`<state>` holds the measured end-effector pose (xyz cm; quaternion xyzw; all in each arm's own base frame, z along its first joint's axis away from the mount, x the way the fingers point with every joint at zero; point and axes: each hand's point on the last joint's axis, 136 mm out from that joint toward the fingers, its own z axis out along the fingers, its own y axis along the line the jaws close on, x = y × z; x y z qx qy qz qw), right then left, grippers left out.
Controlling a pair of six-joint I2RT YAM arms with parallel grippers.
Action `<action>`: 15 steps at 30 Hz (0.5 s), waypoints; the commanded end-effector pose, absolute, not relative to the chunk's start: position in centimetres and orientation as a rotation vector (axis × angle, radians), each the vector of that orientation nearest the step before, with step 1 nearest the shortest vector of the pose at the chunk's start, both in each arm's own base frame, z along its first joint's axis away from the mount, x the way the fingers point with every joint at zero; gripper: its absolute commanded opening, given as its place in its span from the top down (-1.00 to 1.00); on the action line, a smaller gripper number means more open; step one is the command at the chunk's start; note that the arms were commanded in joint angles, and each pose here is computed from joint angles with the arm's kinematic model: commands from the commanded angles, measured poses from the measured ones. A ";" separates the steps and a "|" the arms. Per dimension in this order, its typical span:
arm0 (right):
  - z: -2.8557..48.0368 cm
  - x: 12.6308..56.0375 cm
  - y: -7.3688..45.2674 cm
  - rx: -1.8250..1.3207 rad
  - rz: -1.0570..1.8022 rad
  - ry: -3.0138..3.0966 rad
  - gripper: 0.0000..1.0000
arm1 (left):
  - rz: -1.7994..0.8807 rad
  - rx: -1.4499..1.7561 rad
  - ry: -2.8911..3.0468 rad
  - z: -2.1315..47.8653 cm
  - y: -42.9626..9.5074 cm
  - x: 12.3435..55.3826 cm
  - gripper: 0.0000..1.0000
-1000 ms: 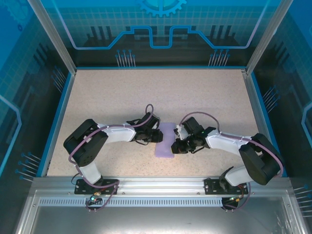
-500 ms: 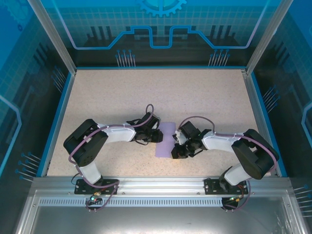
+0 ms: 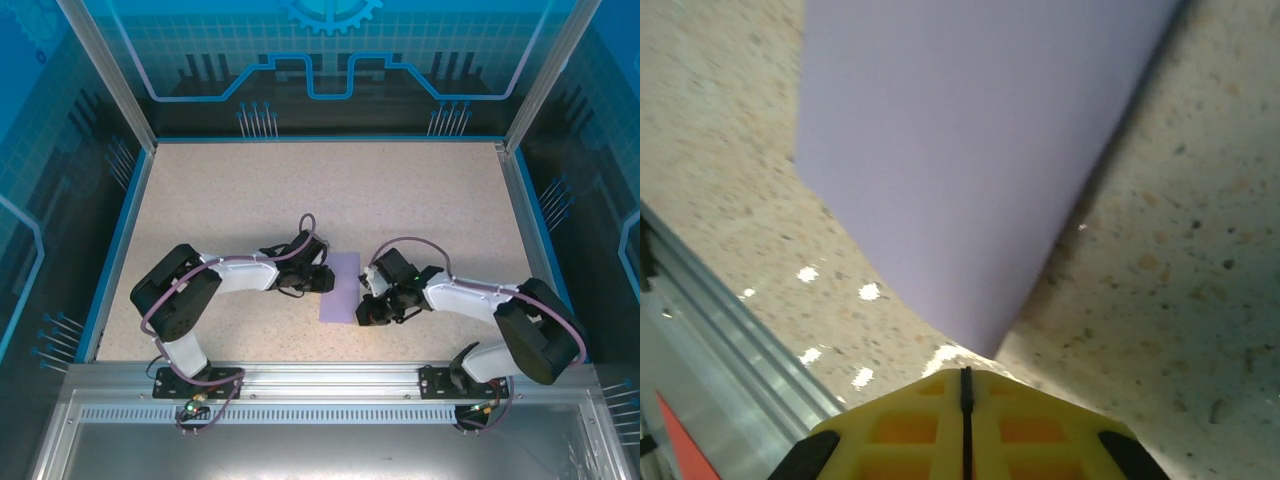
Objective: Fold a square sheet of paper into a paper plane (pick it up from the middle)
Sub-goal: Fold the square sheet of paper in half at the center of the table.
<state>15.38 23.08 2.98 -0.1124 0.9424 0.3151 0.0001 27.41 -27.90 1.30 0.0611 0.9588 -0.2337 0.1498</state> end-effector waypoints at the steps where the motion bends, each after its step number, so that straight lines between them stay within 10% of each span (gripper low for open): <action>1: 4.5 16.9 24.7 -0.296 1.102 2.896 0.85 | -0.523 0.172 2.918 -2.7 -25.0 24.4 0.51; 15: -0.1 16.4 23.3 -0.281 0.968 3.017 0.84 | -0.514 0.192 2.911 -2.5 -24.8 24.5 0.51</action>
